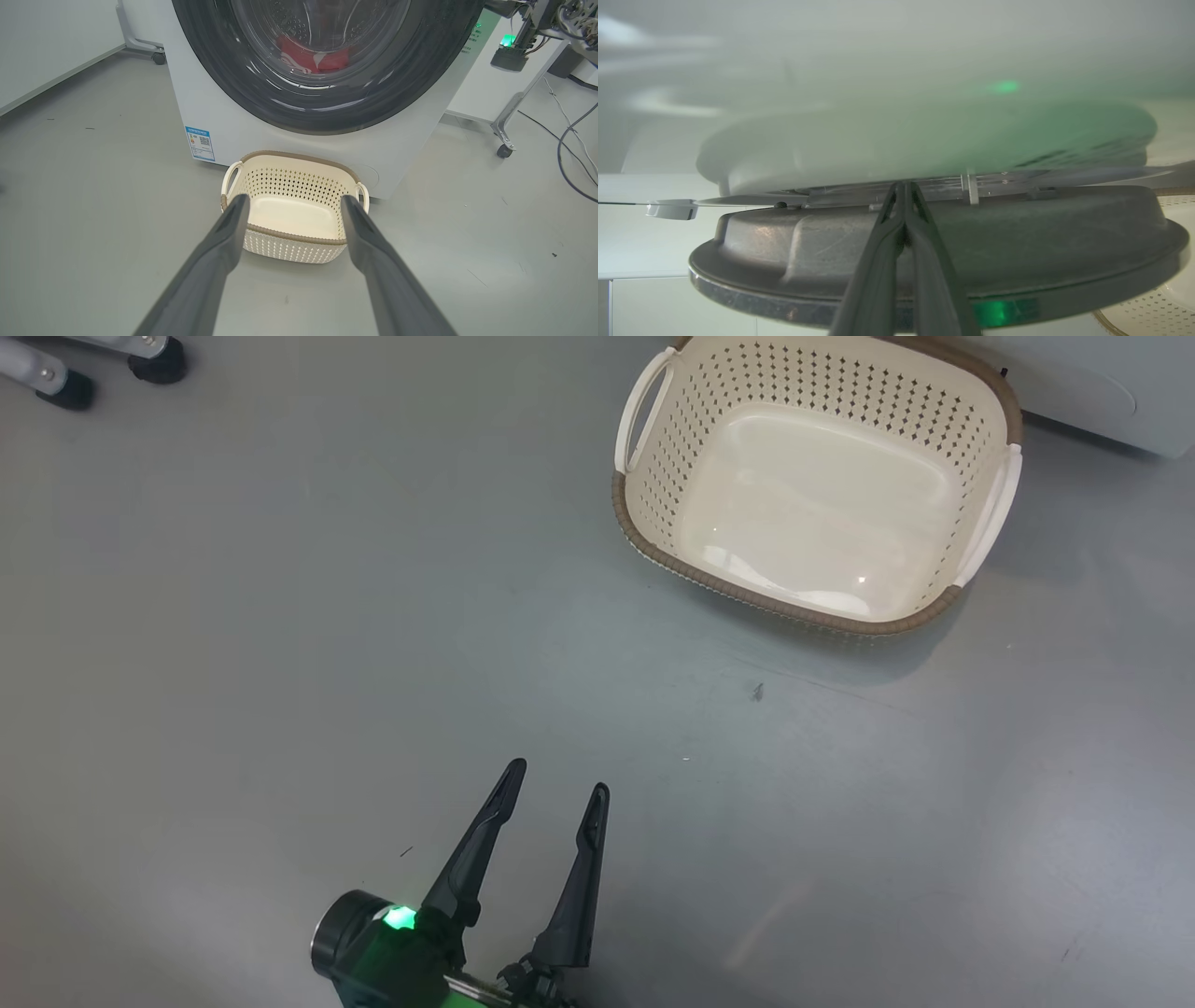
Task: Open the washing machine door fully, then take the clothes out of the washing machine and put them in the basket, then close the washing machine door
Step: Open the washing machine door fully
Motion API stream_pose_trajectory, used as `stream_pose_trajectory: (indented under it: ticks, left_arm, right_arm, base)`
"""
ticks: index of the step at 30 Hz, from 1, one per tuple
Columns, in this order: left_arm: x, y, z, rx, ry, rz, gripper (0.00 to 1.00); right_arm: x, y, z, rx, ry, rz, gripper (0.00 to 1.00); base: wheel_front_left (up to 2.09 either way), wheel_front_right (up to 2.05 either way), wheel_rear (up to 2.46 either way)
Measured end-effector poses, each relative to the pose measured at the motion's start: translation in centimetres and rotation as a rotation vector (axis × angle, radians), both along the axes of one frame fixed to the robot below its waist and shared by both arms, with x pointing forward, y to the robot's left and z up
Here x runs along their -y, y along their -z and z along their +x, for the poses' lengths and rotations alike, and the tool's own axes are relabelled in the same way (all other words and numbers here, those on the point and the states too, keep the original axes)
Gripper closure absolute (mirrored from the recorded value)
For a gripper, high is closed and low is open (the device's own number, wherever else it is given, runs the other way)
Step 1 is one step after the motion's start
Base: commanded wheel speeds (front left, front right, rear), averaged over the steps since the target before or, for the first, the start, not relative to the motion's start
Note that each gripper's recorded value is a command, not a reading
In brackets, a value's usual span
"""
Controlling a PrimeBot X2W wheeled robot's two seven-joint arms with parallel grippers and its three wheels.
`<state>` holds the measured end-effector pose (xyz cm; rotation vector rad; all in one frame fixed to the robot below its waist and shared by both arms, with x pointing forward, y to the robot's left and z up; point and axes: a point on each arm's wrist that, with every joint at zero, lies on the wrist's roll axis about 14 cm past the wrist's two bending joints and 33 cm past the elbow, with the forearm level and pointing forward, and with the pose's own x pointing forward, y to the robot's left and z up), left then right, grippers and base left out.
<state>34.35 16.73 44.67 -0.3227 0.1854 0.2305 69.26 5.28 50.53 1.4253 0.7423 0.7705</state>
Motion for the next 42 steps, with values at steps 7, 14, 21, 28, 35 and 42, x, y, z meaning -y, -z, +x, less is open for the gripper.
stream_pose_trajectory:
  ticks: [7,14,21,28,35,42]
  left_arm:
    - [0.1,-0.2,-0.1,0.008,0.004,-0.002,0.00]
    - [-0.1,-0.5,-0.4,0.017,-0.002,0.002,0.00]
    - [-0.5,-1.0,-0.6,0.033,-0.012,0.009,0.00]
    - [-0.6,-1.5,-0.8,0.047,-0.015,0.013,0.00]
    - [-0.6,-1.8,-1.1,0.056,-0.013,0.021,0.00]
    - [-0.8,-2.3,-1.4,0.074,-0.015,0.025,0.00]
  right_arm:
    - [0.2,0.1,-0.1,-0.013,-0.007,-0.015,1.00]
    - [-0.1,0.0,-0.7,-0.030,-0.034,-0.031,1.00]
    - [-0.6,0.1,-1.6,-0.044,-0.064,-0.049,1.00]
    - [-0.9,0.3,-2.6,-0.058,-0.094,-0.069,1.00]
    - [-1.2,0.5,-3.9,-0.076,-0.126,-0.090,1.00]
    - [-1.5,0.2,-5.1,-0.086,-0.156,-0.099,1.00]
  base:
    - [0.00,0.00,0.00]
    - [0.00,0.00,0.00]
    - [0.00,0.00,0.00]
    - [0.00,0.00,0.00]
    - [0.00,0.00,0.00]
    - [0.00,0.00,0.00]
